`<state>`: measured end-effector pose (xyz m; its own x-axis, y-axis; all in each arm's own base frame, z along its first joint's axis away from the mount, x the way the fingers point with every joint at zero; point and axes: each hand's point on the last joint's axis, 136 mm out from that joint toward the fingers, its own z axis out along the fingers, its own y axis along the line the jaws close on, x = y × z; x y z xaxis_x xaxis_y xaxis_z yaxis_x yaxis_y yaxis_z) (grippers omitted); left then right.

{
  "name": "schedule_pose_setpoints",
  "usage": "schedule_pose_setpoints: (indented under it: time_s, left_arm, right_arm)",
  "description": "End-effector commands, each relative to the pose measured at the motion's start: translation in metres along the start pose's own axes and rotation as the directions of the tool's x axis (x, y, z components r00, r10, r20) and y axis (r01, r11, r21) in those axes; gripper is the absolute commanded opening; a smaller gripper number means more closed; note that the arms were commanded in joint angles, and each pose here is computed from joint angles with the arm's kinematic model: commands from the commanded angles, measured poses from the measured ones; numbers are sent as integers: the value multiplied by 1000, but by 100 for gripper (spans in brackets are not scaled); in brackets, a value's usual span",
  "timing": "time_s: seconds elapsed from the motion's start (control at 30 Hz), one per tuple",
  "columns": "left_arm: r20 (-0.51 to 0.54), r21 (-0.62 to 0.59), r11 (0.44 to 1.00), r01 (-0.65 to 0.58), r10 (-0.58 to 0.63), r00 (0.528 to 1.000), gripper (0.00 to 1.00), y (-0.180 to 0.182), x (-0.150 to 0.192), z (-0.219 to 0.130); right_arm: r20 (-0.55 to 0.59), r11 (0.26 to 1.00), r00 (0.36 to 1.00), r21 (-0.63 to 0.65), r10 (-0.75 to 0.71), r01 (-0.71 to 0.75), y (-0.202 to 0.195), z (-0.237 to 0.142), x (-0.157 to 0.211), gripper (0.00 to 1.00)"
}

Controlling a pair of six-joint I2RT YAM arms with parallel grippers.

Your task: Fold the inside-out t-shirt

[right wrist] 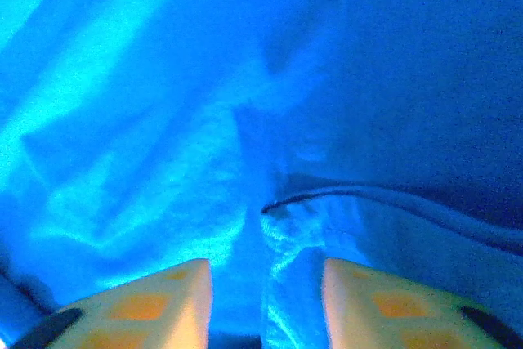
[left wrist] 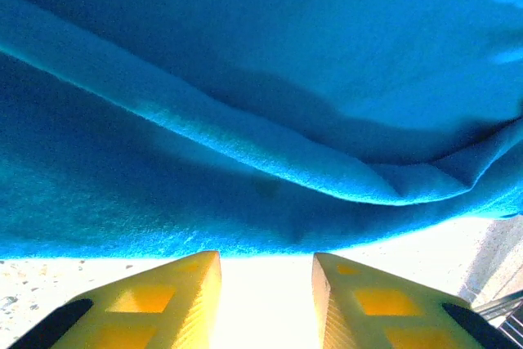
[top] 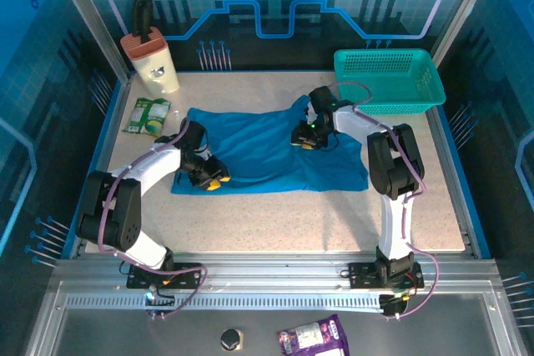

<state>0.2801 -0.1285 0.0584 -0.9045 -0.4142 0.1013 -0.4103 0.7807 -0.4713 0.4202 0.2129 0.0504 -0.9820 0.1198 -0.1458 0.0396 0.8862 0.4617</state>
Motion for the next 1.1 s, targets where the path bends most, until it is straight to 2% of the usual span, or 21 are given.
schedule_pose_setpoints:
  time_s: [0.0, 0.2, 0.37, 0.53, 0.83, 1.07]
  left_arm:
    - [-31, -9, 1000, -3, 3, 1000, 35, 3, 7, 5]
    - [-38, -29, 1000, -12, 11, 999, 34, 6, 10, 5]
    - [-29, -49, 999, -13, 12, 999, 30, 12, 9, 7]
    - [-56, -42, 999, -11, 9, 998, 24, 11, 11, 19]
    - [-46, -47, 999, -23, 21, 999, 20, 8, -5, 34]
    - [-19, -45, 999, -20, 19, 1000, 20, -6, -26, 36]
  right_arm:
    - [32, 998, 999, -48, -30, 32, 15, -34, 0, 47]
    - [-2, 989, 996, -122, -89, 88, 36, -47, 28, 50]
    - [-74, 970, 986, -200, -152, 135, 64, -35, 74, 69]
    - [-134, 957, 972, -244, -191, 154, 86, -9, 108, 75]
    - [-187, 963, 969, -245, -163, 115, 88, 22, 116, 80]
    - [-189, 964, 970, -244, -151, 103, 91, 29, 108, 80]
